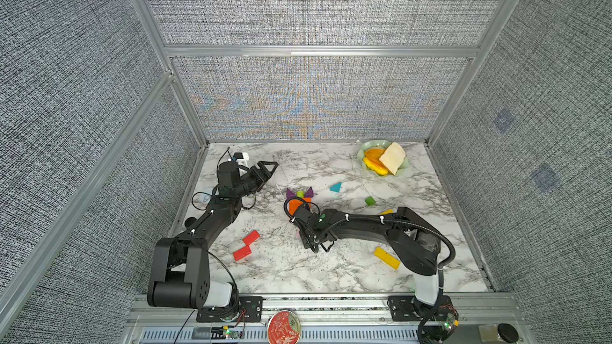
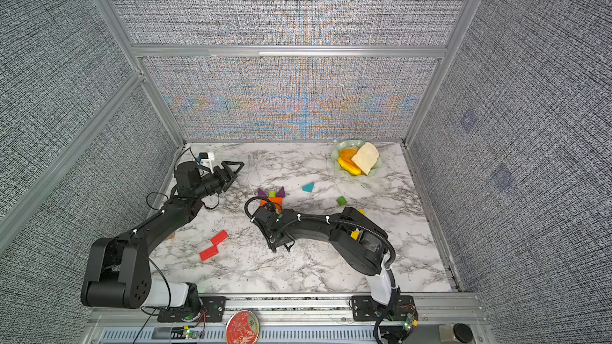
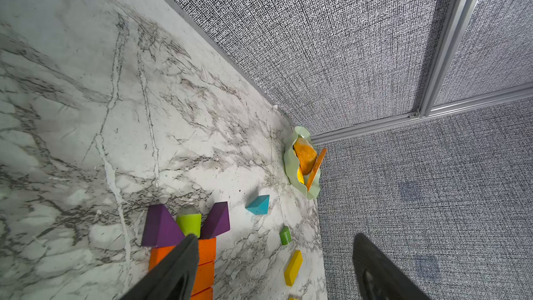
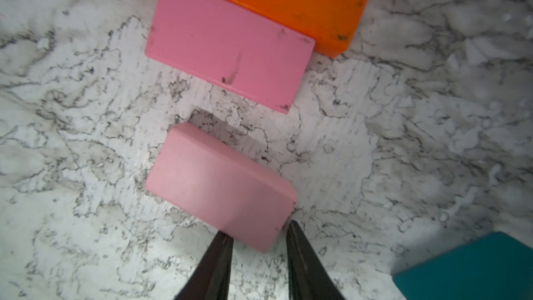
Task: Assemble a carrot with building blocks
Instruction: Assemble the building block at the center of the board.
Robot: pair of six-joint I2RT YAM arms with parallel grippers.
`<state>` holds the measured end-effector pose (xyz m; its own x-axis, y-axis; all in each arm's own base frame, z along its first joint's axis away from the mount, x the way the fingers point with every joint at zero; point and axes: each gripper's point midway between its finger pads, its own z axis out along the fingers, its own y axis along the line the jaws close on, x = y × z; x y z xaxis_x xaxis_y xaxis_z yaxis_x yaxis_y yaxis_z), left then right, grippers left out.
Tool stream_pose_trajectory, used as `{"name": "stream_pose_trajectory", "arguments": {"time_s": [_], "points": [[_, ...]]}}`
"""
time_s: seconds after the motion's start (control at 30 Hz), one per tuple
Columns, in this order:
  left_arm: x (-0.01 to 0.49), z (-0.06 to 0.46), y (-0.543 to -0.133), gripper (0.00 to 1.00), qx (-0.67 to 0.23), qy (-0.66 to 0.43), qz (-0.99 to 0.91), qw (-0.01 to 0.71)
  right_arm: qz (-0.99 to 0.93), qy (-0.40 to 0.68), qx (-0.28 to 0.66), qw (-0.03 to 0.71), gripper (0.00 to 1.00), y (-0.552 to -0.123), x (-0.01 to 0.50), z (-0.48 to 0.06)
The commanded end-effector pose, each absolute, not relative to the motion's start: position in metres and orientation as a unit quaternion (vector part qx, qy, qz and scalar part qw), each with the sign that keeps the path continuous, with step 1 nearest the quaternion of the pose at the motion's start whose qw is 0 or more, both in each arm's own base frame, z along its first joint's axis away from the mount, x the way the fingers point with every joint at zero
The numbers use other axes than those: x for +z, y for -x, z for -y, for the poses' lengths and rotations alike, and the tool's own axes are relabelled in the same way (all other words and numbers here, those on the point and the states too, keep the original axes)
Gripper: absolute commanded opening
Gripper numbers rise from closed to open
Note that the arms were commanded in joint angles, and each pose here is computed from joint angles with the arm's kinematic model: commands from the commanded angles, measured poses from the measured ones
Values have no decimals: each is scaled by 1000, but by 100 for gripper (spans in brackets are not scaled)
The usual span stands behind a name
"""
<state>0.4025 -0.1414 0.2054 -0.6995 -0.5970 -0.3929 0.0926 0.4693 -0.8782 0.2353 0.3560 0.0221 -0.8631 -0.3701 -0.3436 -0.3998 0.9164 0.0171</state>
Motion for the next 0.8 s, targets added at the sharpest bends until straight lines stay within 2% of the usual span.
{"name": "stream_pose_trajectory", "arguments": {"time_s": [0.0,0.77], "points": [[213,143,-402,85,-495,152,-775,363,-964,204,40,167,35,-236,22,-356],[205,156,-400,81,-491,144,-785,348,-955,236,38,175,35,-247,22,-361]]}}
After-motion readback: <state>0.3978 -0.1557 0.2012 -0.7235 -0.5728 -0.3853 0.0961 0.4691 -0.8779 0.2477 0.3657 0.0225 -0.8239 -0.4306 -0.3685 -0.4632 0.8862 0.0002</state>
